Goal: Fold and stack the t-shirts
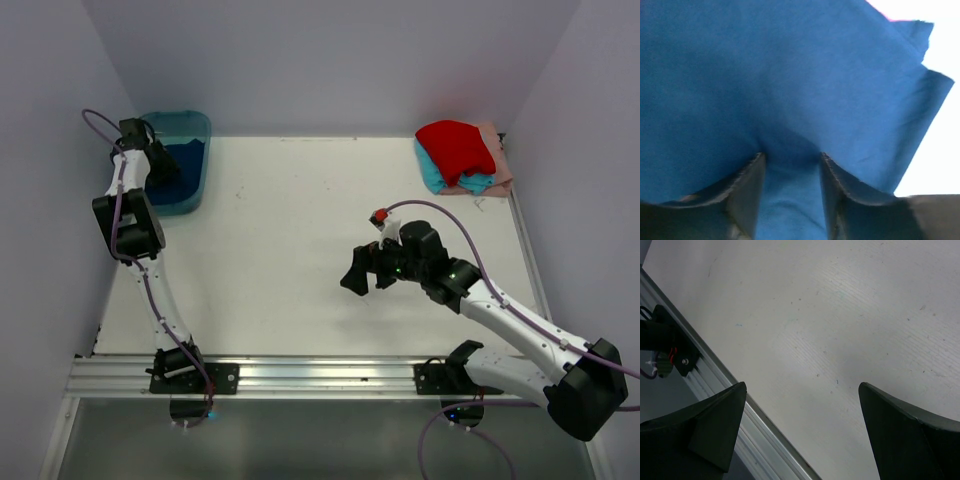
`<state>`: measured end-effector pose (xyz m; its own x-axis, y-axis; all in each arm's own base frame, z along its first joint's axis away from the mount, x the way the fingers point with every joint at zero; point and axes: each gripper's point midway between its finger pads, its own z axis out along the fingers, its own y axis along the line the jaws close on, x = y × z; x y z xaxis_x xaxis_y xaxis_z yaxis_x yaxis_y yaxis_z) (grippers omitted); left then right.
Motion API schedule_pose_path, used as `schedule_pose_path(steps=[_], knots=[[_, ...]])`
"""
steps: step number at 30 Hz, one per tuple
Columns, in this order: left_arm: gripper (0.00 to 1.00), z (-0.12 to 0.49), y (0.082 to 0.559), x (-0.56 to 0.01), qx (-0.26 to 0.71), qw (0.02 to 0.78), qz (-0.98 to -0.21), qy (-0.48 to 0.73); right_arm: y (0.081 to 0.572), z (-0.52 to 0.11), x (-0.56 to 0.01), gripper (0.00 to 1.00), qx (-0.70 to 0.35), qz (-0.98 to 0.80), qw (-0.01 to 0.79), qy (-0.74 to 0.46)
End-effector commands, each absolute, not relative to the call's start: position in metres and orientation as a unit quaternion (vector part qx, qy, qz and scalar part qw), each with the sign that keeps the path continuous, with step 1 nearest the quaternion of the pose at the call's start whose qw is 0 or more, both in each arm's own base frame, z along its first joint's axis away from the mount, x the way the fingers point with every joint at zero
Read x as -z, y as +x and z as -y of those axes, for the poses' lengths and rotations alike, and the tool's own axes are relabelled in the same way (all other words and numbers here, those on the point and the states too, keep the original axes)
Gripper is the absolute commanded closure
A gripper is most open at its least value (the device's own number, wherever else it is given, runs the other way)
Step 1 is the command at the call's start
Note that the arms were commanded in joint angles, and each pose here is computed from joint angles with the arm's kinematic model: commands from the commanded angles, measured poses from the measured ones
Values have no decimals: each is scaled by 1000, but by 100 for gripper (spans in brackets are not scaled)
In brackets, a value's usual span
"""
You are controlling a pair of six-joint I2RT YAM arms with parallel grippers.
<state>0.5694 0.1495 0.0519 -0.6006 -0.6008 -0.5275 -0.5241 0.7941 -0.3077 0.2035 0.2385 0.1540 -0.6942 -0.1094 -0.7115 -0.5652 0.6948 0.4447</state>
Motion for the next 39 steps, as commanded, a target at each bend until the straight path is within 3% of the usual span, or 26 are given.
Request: schedule_pose_path(steps=[1, 7, 11, 12, 17, 29, 35, 39], knots=[[57, -148, 564, -27, 64, 298, -901, -308, 208, -239, -163, 1, -339, -849, 358, -189], [70, -149, 562, -21, 64, 293, -903, -308, 208, -238, -163, 1, -337, -850, 359, -187], [91, -148, 563, -22, 67, 295, -903, -305, 209, -237, -164, 1, -338, -849, 361, -185], [100, -148, 562, -20, 67, 293, -904, -304, 209, -238, -165, 1, -339, -849, 362, -184], [100, -140, 567, -30, 93, 304, -902, -294, 208, -237, -164, 1, -338, -849, 362, -185], [100, -81, 590, -229, 204, 455, -836, -228, 211, -241, -158, 1, -339, -850, 356, -189], [100, -6, 569, -318, 253, 497, -815, -159, 216, -238, -158, 1, -326, -852, 365, -184], [100, 62, 532, -377, 325, 510, -791, -88, 227, -228, -167, 1, -308, -849, 402, -149]])
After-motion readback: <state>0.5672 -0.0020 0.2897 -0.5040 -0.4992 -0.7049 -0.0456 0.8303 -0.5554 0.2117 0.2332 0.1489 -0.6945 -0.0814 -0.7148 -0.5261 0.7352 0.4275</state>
